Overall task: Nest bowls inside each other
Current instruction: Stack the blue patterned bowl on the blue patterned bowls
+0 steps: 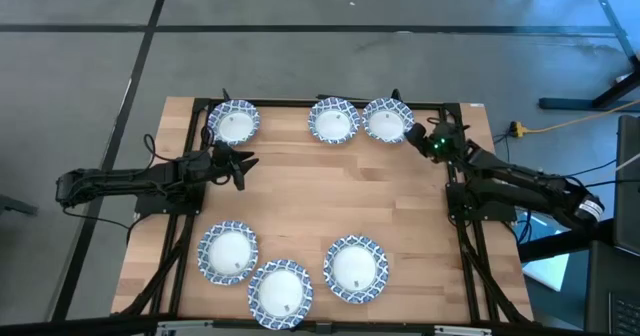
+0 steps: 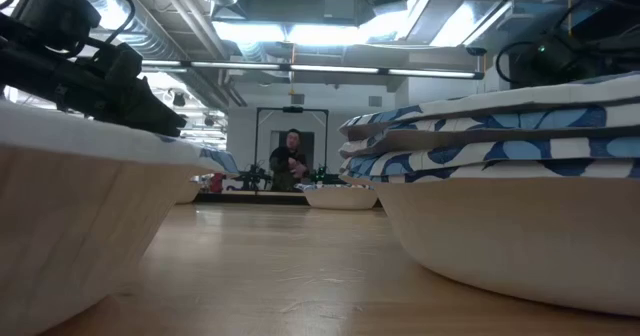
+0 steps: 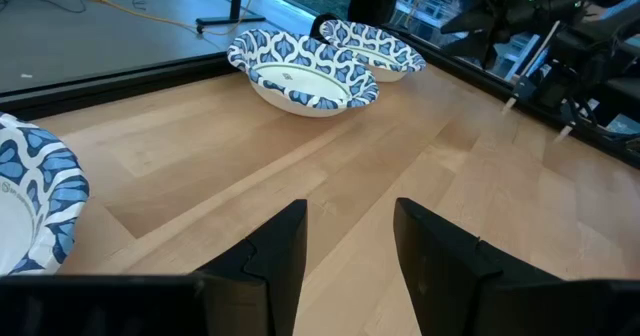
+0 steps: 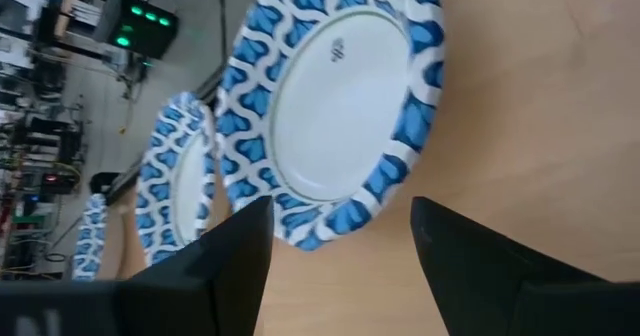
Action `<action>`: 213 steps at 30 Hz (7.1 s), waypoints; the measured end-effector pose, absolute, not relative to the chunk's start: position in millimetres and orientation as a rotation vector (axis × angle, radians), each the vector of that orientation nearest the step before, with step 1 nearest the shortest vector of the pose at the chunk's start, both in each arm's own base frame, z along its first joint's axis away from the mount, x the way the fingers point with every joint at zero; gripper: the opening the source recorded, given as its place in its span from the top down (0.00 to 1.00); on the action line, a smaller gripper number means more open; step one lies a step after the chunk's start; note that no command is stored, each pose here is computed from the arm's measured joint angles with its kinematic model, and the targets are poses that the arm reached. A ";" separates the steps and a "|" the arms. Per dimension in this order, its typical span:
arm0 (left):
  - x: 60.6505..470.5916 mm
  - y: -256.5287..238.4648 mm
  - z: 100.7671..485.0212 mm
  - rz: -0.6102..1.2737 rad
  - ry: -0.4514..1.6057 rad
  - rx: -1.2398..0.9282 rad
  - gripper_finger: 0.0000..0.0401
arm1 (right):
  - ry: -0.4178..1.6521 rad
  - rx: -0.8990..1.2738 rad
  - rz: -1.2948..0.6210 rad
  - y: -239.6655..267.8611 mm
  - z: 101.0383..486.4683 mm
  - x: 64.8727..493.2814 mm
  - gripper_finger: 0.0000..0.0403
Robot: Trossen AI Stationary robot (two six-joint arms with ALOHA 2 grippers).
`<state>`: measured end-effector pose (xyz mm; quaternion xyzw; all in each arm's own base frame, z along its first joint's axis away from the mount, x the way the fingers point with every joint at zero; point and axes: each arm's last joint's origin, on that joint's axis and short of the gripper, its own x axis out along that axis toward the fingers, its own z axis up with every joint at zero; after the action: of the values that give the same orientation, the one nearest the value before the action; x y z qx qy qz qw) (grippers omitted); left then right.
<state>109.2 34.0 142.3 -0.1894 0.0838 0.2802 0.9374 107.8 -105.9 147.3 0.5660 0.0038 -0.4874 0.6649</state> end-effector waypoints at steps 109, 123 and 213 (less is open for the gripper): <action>109.3 33.8 142.2 0.572 0.163 -0.419 0.64 | 0.317 1.391 -0.138 -107.3 144.3 161.5 0.99; 109.3 33.8 142.3 0.571 0.163 -0.419 0.64 | 0.469 1.440 0.261 -72.0 158.4 180.6 0.99; 109.3 33.8 142.2 0.570 0.165 -0.412 0.64 | 0.837 1.313 0.217 46.5 143.0 239.8 0.62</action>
<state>109.3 33.8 142.2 -0.2018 0.0807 0.2786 0.9355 239.8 46.5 143.0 0.5910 0.3766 0.0977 0.7066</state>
